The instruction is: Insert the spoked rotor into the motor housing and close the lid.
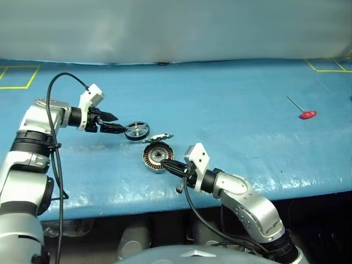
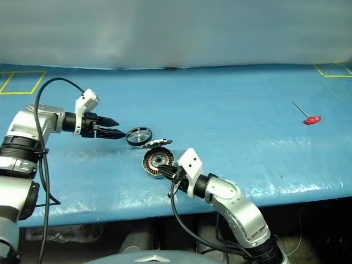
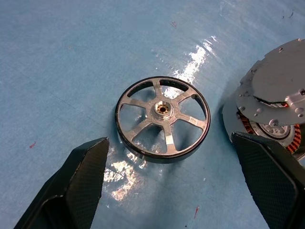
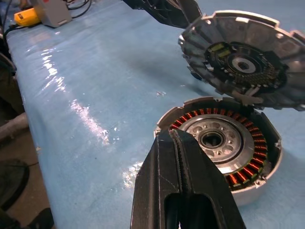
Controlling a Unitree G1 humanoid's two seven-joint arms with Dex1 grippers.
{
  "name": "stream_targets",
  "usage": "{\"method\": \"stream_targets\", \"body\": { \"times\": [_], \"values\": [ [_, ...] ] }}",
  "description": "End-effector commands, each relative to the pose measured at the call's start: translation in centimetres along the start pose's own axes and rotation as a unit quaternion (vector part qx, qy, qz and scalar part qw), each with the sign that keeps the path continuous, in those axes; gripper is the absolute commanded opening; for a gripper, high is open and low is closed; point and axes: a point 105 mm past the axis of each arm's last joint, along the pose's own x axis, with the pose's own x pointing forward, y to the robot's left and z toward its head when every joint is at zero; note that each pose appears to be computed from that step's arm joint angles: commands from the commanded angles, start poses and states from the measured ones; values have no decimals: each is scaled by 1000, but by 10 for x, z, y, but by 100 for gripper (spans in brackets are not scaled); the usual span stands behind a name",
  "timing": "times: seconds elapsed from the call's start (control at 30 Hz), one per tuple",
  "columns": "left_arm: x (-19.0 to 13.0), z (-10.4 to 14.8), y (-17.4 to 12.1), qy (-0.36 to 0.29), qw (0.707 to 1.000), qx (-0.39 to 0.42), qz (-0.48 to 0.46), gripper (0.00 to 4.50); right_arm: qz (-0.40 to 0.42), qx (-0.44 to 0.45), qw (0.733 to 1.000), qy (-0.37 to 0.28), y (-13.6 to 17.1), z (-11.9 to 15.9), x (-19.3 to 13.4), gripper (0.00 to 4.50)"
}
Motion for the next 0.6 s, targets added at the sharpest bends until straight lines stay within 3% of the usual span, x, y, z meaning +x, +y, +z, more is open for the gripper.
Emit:
{"method": "stream_targets", "body": {
  "times": [0.03, 0.6],
  "values": [
    [0, 12, 1, 0, 1000, 19, -3, 450, -13, -19, 1000, -15, -2, 0, -5, 4],
    [21, 19, 2, 46, 998, 36, -19, 450, -32, -59, 997, -44, -3, 14, -9, 4]
  ]
}}
